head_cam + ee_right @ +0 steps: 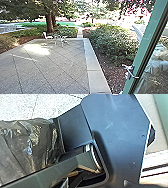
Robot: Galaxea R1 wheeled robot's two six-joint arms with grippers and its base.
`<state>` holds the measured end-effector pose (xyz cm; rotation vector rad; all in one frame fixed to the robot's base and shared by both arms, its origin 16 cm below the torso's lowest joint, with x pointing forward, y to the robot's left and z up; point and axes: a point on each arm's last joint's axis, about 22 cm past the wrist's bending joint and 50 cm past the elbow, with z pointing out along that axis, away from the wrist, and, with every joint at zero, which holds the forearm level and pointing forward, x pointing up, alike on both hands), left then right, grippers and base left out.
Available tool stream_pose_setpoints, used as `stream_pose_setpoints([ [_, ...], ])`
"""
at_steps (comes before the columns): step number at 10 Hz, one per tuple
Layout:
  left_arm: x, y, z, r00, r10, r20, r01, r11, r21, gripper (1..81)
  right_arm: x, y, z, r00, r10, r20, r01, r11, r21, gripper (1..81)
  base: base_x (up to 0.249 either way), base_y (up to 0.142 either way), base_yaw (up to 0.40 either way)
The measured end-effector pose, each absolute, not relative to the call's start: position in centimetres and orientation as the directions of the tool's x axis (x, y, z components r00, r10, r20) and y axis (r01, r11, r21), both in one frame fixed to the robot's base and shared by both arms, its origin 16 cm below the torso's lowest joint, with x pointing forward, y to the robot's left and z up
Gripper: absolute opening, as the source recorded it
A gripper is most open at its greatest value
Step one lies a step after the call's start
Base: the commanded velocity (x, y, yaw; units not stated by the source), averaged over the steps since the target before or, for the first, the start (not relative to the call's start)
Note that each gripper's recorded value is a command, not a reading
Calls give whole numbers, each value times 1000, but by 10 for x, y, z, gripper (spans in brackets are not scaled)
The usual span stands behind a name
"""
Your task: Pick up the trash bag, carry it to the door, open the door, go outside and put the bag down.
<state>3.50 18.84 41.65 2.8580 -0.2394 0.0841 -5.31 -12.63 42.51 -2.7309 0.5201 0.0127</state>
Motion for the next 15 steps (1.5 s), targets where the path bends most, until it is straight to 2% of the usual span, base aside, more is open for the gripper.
stream_pose_setpoints([
  [15,26,187,417,985,-157,74,-171,-948,268,10,-57,-130,425,933,-353,-75,-356,-869,-342,811,110,0,0],
])
